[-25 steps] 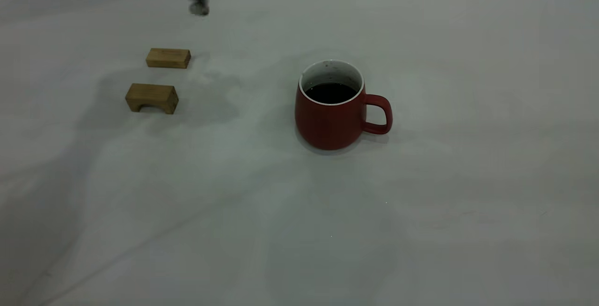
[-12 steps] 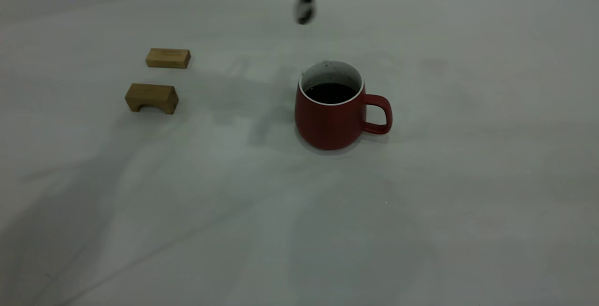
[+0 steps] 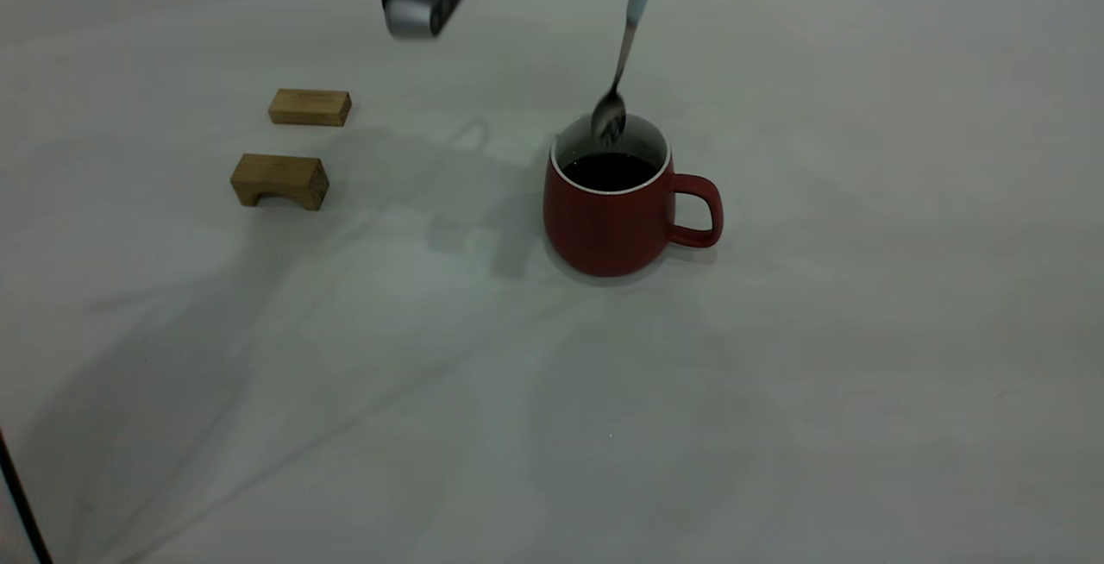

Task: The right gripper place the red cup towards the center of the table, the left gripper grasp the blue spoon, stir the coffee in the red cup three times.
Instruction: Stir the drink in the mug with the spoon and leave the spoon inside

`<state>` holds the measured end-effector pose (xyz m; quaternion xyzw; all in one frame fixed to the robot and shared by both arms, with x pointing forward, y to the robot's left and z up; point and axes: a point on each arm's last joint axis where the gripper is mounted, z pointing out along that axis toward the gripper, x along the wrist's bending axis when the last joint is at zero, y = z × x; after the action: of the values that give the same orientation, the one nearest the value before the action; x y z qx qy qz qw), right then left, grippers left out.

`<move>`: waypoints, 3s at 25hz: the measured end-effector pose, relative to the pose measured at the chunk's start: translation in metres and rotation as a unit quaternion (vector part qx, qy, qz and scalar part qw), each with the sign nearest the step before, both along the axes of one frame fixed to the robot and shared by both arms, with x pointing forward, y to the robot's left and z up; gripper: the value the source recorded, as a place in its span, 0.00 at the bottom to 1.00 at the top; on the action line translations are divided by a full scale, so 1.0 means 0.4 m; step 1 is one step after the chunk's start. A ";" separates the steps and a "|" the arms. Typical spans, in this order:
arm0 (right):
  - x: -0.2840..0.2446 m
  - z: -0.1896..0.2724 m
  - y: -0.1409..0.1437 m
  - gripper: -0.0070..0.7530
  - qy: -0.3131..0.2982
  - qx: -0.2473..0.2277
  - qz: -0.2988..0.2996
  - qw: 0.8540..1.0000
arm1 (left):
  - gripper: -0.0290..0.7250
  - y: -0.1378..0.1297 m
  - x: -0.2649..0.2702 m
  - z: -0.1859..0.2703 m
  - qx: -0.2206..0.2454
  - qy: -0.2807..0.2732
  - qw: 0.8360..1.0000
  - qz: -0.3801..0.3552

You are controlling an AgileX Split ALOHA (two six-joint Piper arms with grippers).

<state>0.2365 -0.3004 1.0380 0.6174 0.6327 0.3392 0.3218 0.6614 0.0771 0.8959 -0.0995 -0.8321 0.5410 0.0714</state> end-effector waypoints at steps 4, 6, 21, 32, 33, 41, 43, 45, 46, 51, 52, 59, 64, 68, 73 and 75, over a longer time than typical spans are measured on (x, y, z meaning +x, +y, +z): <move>0.000 0.000 0.000 0.32 0.000 0.000 0.000 1.000 | 0.25 0.001 -0.002 -0.067 0.008 0.027 1.000 0.000; 0.000 0.000 0.000 0.32 0.000 0.000 0.000 1.000 | 0.25 0.001 -0.004 -0.096 0.008 0.027 1.000 -0.005; 0.000 0.000 0.000 0.32 0.000 -0.001 0.000 1.000 | 0.24 -0.031 -0.019 -0.171 -0.014 0.040 0.999 -0.004; 0.000 0.000 0.000 0.32 0.000 0.000 0.000 1.000 | 0.24 0.016 0.013 -0.160 0.027 -0.051 0.998 -0.037; 0.000 0.000 0.000 0.32 0.000 0.000 0.000 1.000 | 0.24 0.012 0.013 -0.158 0.011 -0.054 0.998 -0.036; 0.000 0.000 0.000 0.32 0.000 0.000 0.000 1.000 | 0.24 0.014 0.002 -0.171 0.039 -0.030 0.997 -0.063; 0.000 0.000 0.000 0.32 0.000 0.000 0.000 1.000 | 0.24 0.017 0.007 -0.163 0.062 -0.028 0.995 -0.068; 0.000 0.000 0.000 0.32 0.000 -0.001 0.000 1.000 | 0.24 0.022 0.020 -0.147 0.081 -0.041 0.993 -0.073; 0.000 0.000 0.000 0.32 0.000 -0.001 0.000 1.000 | 0.24 0.025 0.026 -0.141 0.085 -0.049 0.992 -0.076; 0.000 0.000 0.000 0.32 0.000 0.000 0.000 1.000 | 0.23 0.028 0.045 -0.126 0.064 -0.085 0.991 -0.077; 0.000 0.000 0.000 0.32 0.000 0.000 0.000 1.000 | 0.23 0.022 0.046 -0.124 0.050 -0.085 0.993 -0.071; 0.000 0.000 0.000 0.32 0.000 0.000 0.000 1.000 | 0.23 -0.023 0.026 -0.147 0.033 -0.054 0.996 -0.067; 0.000 0.000 0.000 0.32 0.000 0.000 0.000 1.000 | 0.23 -0.008 0.022 -0.130 0.107 -0.023 0.992 -0.068; 0.000 0.000 0.000 0.32 0.000 0.000 0.000 1.000 | 0.23 0.009 0.034 -0.117 0.124 -0.047 0.988 -0.077; 0.000 0.000 0.000 0.32 0.000 0.000 0.000 1.000 | 0.23 0.011 0.044 -0.105 0.093 -0.098 0.986 -0.096; 0.000 0.000 0.000 0.32 0.000 0.000 0.000 1.000 | 0.23 -0.002 0.044 -0.100 0.065 -0.105 0.988 -0.091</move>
<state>0.2365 -0.3004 1.0380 0.6172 0.6328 0.3391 0.3218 0.6790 0.0762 0.8561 -0.2262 -0.8557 0.4639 0.0386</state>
